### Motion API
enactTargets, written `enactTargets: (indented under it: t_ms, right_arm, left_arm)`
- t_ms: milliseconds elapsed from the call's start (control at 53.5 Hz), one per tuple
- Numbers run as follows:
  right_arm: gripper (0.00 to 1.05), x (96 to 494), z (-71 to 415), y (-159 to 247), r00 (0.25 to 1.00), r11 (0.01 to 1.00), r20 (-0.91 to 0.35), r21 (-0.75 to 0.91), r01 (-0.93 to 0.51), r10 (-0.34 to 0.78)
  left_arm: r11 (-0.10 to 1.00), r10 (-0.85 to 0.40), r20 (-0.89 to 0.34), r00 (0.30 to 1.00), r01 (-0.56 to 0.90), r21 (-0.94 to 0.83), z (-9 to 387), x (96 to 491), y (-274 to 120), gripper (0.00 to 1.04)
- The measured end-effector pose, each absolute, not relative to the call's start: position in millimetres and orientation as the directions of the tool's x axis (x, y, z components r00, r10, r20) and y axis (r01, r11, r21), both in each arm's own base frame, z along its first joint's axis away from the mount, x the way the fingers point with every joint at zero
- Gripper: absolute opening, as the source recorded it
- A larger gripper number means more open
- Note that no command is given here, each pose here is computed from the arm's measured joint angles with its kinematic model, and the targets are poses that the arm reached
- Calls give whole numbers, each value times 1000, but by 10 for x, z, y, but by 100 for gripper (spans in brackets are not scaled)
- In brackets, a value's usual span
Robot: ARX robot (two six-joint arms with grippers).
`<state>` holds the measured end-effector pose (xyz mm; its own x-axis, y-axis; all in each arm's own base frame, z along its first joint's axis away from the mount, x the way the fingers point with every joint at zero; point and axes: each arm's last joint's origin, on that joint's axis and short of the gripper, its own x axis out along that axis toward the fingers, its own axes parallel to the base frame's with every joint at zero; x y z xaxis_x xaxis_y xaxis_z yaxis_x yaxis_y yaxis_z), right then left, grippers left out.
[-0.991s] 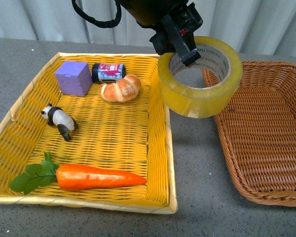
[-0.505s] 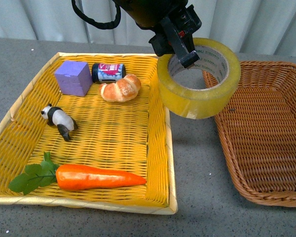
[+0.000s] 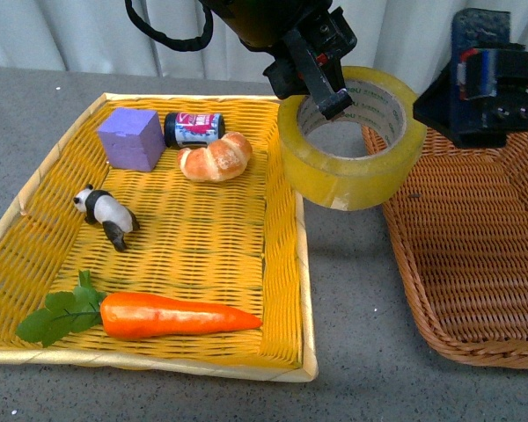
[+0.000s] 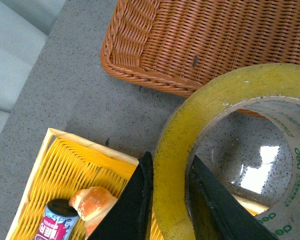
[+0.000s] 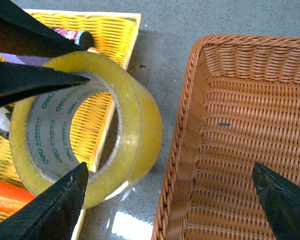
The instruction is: Move tape to another basket
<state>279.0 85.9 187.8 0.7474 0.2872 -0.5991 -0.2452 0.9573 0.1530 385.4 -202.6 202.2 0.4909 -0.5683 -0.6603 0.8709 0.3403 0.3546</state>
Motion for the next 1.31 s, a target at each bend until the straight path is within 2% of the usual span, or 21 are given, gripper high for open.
enactTargets:
  t_ms: [692,860,1029,1104,1216,1309]
  right_arm:
    - [96,3045,1667,1001,714,975,-664,148,-165,222]
    - [74,3048,1673,1008,715,972,-659,165,-167,235]
    - [37,3062,1700,1025,709,963,-653,211,-165,265]
    - [24,3070,1714,1029,709,962,-652,224,-158,269]
    - [16,3076,1695,1017,706,964,-660,231,-135,257]
    - [15,3093,1690,1004,708,966,-662,229,-123,246]
  left_arm:
    - [340,-569,-660,491,871,354,2022,3854,-2026,16]
    - [340,-569,-660,491,871,354,2022,3854,-2026,16]
    - [337,-573,-659,487,873,352,2021,3849,-2036,16]
    - [339,-576,-657,486,874,350,2029,3850,-2041,16]
    - [340,-586,-650,484,875,345,2054,3852,-2061,15]
    - [419,-508,-657,557,826,377,2064,3833,-2129,15]
